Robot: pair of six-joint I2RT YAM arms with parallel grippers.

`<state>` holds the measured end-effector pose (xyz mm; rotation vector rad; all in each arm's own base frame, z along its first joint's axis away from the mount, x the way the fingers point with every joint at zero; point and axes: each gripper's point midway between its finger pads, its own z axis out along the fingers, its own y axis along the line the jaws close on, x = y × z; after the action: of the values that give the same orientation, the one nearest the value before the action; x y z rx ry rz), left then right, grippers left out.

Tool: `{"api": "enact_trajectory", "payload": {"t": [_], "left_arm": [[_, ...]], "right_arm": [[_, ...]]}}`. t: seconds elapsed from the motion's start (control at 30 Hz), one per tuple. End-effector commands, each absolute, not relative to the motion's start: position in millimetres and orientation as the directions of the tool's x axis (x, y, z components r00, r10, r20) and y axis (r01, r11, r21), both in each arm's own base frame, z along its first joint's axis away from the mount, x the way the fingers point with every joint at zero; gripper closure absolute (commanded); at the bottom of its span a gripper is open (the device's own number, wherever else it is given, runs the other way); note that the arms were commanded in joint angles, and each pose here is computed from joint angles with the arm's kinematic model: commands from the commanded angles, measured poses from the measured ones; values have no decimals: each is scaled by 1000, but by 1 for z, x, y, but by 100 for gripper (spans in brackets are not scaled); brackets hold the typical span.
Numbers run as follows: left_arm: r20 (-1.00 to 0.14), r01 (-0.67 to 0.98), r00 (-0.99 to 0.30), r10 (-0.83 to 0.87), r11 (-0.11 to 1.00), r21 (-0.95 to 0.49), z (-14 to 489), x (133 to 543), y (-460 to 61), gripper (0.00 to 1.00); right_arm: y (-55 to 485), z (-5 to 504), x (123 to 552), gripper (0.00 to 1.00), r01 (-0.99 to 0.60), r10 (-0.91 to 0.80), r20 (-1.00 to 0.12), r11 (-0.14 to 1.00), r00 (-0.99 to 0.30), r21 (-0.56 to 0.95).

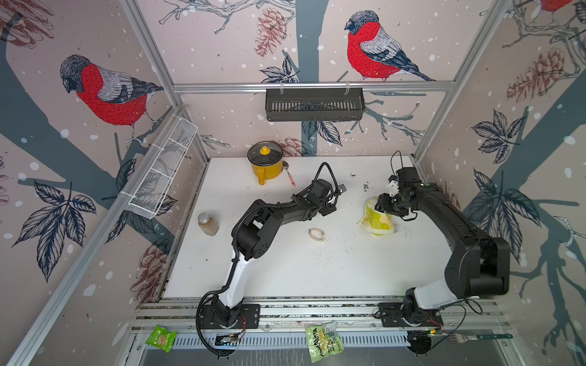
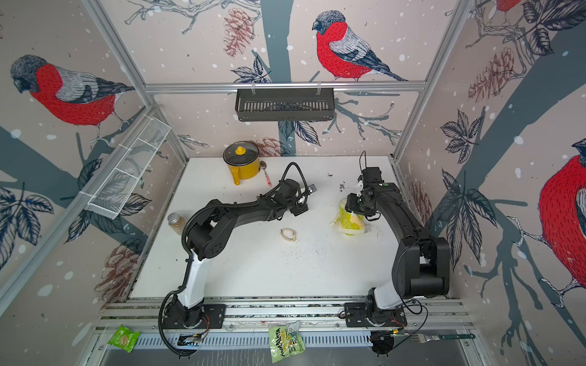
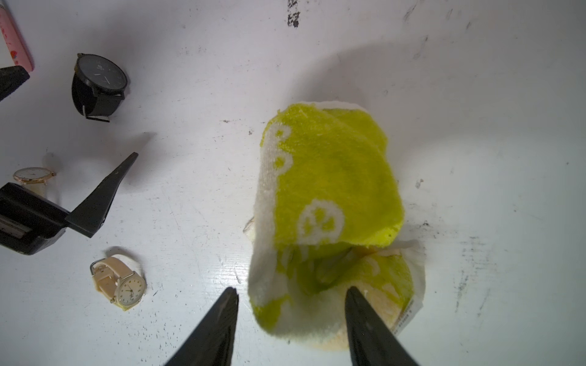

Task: Wipe the watch dial
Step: Place the watch at the center of the board, then pick up the watch at the center of the board.

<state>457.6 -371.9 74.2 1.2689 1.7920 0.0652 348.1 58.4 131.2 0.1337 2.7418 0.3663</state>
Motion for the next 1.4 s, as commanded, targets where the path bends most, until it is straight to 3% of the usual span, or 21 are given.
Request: {"api": "enact_trajectory", "payload": {"t": [0.0, 0.2, 0.3, 0.47, 0.7, 0.87, 0.97, 1.07, 1.13, 1.23, 1.37], "left_arm": [[-656, 725, -60, 752, 484, 489, 85, 455, -372, 2], [-682, 723, -69, 728, 507, 469, 105, 450, -369, 2], [-730, 638, -120, 673, 616, 463, 131, 460, -357, 2], [-853, 587, -201, 481, 756, 288, 188, 463, -344, 2], [-898, 752, -151, 414, 638, 167, 215, 425, -359, 2], [-905, 795, -245, 347, 607, 17, 227, 419, -356, 2], [-879, 871, -233, 417, 490, 1, 221, 408, -364, 2], [-832, 817, -336, 441, 576, -24, 222, 422, -357, 2], [-824, 817, -333, 458, 577, -10, 226, 422, -355, 1], [-837, 832, -296, 461, 555, 12, 231, 415, -352, 3], [-824, 797, -377, 422, 601, -58, 224, 412, -344, 21]], "right_arm": [[60, 136, 351, 44, 23, 129, -370, 960, -920, 278], [61, 142, 349, 43, 22, 136, -382, 957, -914, 289], [63, 143, 346, 42, 21, 140, -382, 954, -914, 298], [70, 144, 345, 34, 6, 140, -387, 945, -911, 327], [77, 151, 349, 31, -14, 127, -399, 943, -908, 331], [82, 153, 345, 29, -17, 127, -400, 941, -908, 337], [85, 153, 342, 29, -21, 124, -398, 939, -909, 343], [88, 155, 337, 26, -25, 121, -398, 940, -909, 341], [88, 158, 332, 8, -22, 122, -403, 942, -907, 335], [88, 164, 330, 7, -15, 132, -413, 942, -901, 334], [89, 172, 329, 7, 4, 157, -421, 940, -893, 341]]}}
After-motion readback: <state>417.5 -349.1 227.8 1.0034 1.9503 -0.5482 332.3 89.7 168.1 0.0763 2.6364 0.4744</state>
